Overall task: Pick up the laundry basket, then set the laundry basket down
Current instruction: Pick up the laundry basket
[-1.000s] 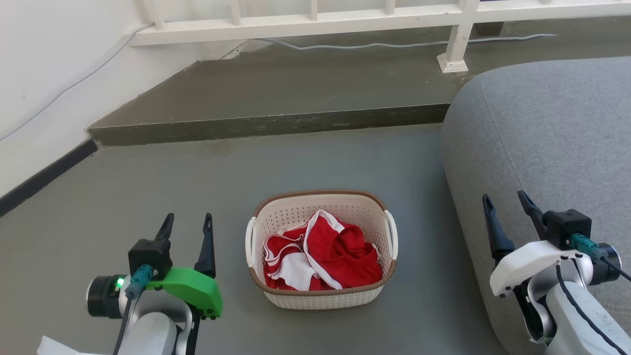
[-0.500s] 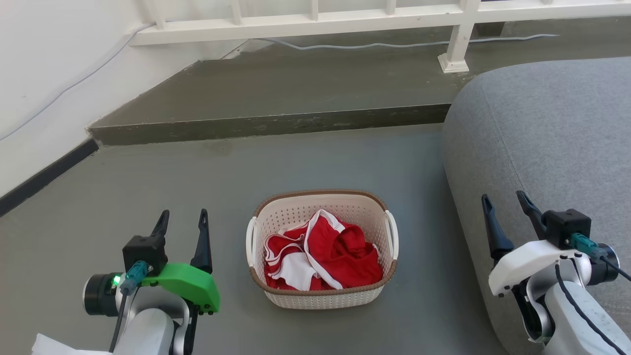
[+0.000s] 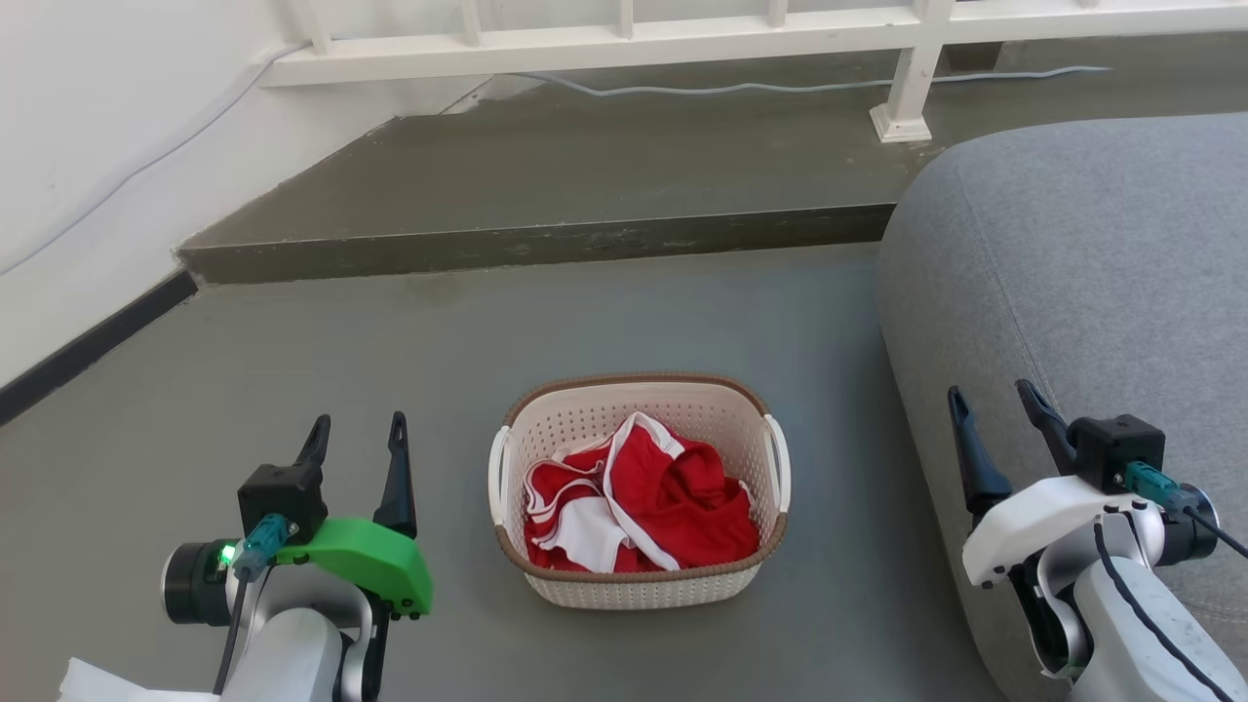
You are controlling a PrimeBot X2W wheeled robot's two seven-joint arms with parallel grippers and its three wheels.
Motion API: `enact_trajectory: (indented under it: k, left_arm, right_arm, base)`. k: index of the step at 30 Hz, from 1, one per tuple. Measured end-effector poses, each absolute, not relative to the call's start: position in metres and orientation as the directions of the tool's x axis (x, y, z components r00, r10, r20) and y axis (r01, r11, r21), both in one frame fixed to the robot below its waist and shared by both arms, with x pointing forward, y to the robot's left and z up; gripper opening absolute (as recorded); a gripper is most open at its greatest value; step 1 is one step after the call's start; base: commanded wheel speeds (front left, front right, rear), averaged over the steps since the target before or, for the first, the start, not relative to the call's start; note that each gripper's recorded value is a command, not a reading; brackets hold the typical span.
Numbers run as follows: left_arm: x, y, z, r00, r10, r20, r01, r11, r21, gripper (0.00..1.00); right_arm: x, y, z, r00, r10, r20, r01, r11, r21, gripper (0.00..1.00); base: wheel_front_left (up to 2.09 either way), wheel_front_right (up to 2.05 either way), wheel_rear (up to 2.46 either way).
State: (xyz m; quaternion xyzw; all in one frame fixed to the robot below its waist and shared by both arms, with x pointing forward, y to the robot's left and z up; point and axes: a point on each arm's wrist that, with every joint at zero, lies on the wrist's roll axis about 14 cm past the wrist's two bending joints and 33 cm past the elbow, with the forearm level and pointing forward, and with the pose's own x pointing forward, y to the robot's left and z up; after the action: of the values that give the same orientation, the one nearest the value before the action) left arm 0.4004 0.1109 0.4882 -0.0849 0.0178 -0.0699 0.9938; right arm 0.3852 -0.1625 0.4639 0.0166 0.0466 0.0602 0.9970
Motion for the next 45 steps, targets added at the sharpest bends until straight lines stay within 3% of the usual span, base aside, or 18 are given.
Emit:
enact_trajectory:
  k: [17,45]
  left_arm:
    - [0.421,0.105,0.47,0.987,-0.148,-0.068,0.133,0.973,-0.191,1.0]
    - [0.505,0.088,0.398,0.968,-0.188,-0.165,0.155,0.968,-0.196,1.0]
  right_arm:
    - [0.406,-0.164,0.443,0.981,0.129,-0.145,-0.123,0.991,0.049,1.0]
    - [0.485,-0.165,0.367,0.952,0.154,-0.263,-0.138,0.987,0.081,1.0]
  base:
    - [0.0,0.0,0.0]
    - [0.0,0.0,0.0]
